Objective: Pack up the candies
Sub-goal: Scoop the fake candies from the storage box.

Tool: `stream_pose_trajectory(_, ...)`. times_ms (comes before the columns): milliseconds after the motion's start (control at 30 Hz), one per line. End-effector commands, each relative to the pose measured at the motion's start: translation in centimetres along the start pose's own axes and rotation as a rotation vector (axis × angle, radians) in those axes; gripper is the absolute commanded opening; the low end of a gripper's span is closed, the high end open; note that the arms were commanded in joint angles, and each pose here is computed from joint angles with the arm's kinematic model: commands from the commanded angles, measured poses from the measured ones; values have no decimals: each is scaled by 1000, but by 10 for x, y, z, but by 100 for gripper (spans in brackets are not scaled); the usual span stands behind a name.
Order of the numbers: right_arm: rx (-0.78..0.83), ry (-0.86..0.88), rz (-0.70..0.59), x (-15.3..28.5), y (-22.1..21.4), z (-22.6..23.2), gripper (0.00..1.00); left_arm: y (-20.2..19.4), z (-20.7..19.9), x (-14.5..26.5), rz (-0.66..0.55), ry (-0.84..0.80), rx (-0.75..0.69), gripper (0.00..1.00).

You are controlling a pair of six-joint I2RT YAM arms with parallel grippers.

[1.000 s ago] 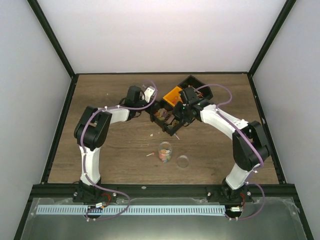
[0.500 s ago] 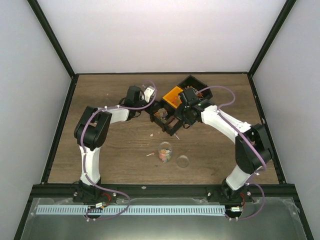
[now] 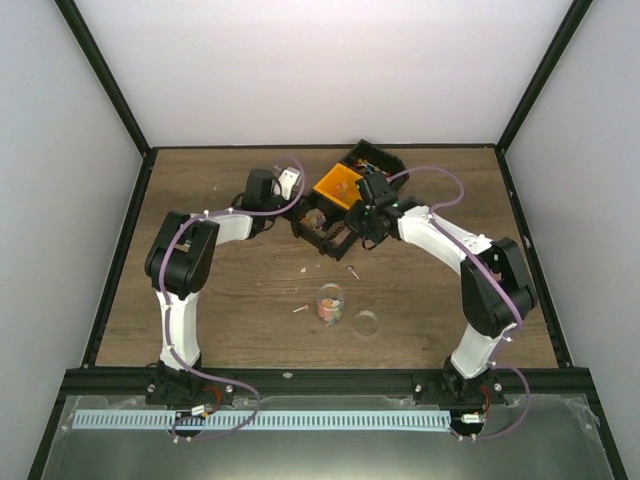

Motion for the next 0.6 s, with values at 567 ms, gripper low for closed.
stream_pose_trajectory(567,88,-79,85,-50,-28,-34,1,-65,-24,-17,234,-154,44,4)
Point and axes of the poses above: each gripper's point midway between its finger pads, its own x axis back along the fingers, its own z axis along the line the jaws close on, y = z × x, the point moved 9 cm from there along x, back along the fingers, and after that the axes turned 3 degrees about x, right-handed, at the moved point
